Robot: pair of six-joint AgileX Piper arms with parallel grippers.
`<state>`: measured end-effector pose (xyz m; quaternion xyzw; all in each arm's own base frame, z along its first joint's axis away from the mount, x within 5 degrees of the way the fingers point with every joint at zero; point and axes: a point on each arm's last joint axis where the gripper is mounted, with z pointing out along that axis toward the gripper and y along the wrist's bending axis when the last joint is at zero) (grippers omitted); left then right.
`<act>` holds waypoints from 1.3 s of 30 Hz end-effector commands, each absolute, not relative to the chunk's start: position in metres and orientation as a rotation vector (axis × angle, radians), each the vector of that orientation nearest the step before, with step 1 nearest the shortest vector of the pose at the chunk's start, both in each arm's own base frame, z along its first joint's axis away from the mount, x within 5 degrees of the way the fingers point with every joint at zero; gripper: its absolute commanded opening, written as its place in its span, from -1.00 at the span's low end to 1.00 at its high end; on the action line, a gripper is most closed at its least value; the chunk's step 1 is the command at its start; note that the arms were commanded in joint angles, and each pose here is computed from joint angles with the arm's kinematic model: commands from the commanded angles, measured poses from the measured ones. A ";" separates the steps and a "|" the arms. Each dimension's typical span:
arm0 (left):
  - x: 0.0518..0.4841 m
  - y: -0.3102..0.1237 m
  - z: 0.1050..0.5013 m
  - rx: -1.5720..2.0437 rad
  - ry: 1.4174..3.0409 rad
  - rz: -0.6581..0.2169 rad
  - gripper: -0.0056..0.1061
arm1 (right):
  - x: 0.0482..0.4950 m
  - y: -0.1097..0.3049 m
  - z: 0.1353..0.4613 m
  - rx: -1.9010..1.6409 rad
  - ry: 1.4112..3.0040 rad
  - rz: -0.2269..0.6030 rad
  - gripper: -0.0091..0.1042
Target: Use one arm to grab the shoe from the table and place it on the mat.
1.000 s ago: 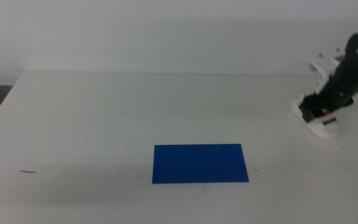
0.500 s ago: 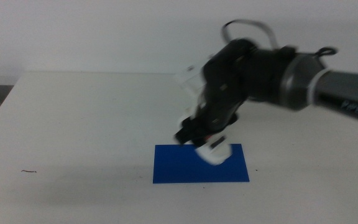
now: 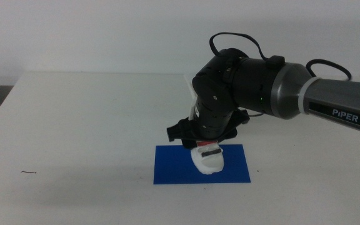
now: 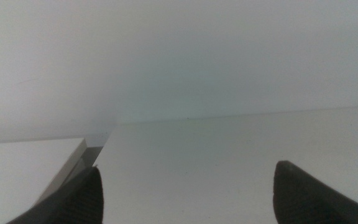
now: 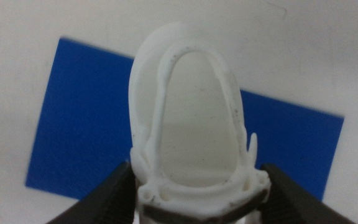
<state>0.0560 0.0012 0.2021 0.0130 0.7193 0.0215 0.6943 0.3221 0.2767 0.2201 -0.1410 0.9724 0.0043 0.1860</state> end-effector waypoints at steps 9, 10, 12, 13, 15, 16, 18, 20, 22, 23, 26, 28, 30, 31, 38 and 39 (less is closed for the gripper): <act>0.056 0.001 0.203 0.025 1.599 0.041 0.78 | 0.316 0.275 0.220 0.690 2.782 0.200 -0.48; 0.056 0.001 0.203 0.025 1.599 0.041 0.78 | 0.318 0.274 0.221 0.811 2.733 0.201 -0.48; 0.056 0.001 0.203 0.025 1.599 0.041 0.78 | 0.320 0.270 0.221 0.998 2.643 0.188 -0.50; 0.056 0.001 0.203 0.025 1.599 0.041 0.78 | 0.320 0.269 0.221 1.143 2.590 0.187 -0.52; 0.056 0.001 0.203 0.025 1.599 0.041 0.78 | 0.316 0.265 0.220 1.463 2.462 0.160 -0.59; 0.056 0.001 0.203 0.025 1.599 0.041 0.78 | 0.314 0.262 0.220 1.623 2.378 0.129 -0.64; 0.056 0.001 0.203 0.025 1.599 0.041 0.78 | 0.310 0.259 0.219 1.755 2.301 0.075 -0.74; 0.056 0.001 0.203 0.025 1.599 0.041 0.78 | 0.311 0.258 0.219 1.757 2.299 0.064 -0.85; 0.056 0.001 0.203 0.025 1.599 0.041 0.78 | 0.314 0.257 0.219 1.785 2.295 0.101 -0.88; 0.056 0.001 0.203 0.025 1.599 0.041 0.78 | 0.316 0.256 0.219 1.809 2.293 0.121 -0.88; 0.056 0.001 0.203 0.025 1.599 0.041 0.78 | 0.319 0.255 0.215 1.863 2.297 0.135 -0.88; 0.056 0.001 0.203 0.025 1.599 0.041 0.78 | 0.319 0.256 0.212 1.887 2.304 0.131 -0.88; 0.056 0.001 0.203 0.025 1.599 0.041 0.78 | 0.319 0.257 0.209 1.896 2.308 0.132 -0.88; 0.056 0.001 0.203 0.025 1.599 0.041 0.78 | 0.319 0.258 0.207 1.905 2.312 0.127 -0.88; 0.056 0.001 0.203 0.025 1.599 0.041 0.78 | 0.318 0.260 0.204 1.923 2.321 0.123 -0.88; 0.056 0.001 0.203 0.025 1.599 0.041 0.78 | 0.320 0.260 0.203 1.911 2.318 0.129 -0.88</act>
